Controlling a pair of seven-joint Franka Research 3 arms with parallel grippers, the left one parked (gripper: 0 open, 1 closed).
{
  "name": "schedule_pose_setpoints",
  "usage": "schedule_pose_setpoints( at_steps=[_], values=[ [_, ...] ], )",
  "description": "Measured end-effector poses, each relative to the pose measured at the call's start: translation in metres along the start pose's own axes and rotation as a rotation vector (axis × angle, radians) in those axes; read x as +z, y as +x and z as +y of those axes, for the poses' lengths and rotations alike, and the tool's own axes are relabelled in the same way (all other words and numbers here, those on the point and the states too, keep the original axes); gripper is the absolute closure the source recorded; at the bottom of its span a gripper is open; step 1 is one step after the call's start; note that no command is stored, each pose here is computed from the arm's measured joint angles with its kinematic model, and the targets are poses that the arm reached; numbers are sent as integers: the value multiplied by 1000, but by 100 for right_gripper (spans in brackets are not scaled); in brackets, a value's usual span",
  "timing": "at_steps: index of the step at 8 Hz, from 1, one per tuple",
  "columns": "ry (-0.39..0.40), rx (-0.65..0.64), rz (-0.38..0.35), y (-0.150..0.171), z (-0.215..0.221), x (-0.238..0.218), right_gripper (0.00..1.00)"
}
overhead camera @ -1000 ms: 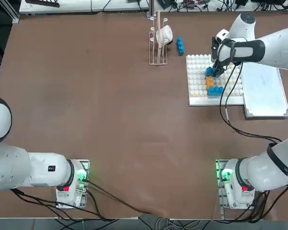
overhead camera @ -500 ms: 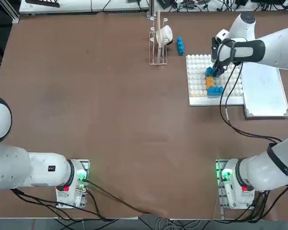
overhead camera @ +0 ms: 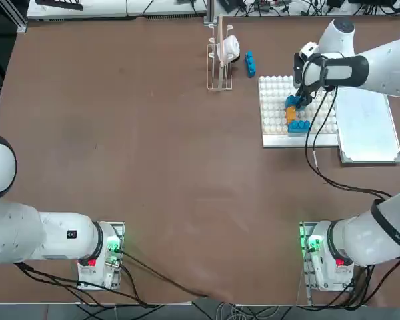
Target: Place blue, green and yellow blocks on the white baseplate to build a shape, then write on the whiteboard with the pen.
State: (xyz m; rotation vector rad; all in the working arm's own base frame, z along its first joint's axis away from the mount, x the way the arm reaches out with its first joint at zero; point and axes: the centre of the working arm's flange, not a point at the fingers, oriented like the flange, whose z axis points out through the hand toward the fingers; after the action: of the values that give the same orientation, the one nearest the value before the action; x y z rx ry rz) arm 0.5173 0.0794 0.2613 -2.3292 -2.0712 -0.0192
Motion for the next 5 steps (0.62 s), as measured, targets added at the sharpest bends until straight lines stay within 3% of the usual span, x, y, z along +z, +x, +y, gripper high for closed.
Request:
schedule_pose_setpoints(
  at_steps=[5],
  values=[
    [1, 1, -1, -1, -1, 1, 62]
  ],
)
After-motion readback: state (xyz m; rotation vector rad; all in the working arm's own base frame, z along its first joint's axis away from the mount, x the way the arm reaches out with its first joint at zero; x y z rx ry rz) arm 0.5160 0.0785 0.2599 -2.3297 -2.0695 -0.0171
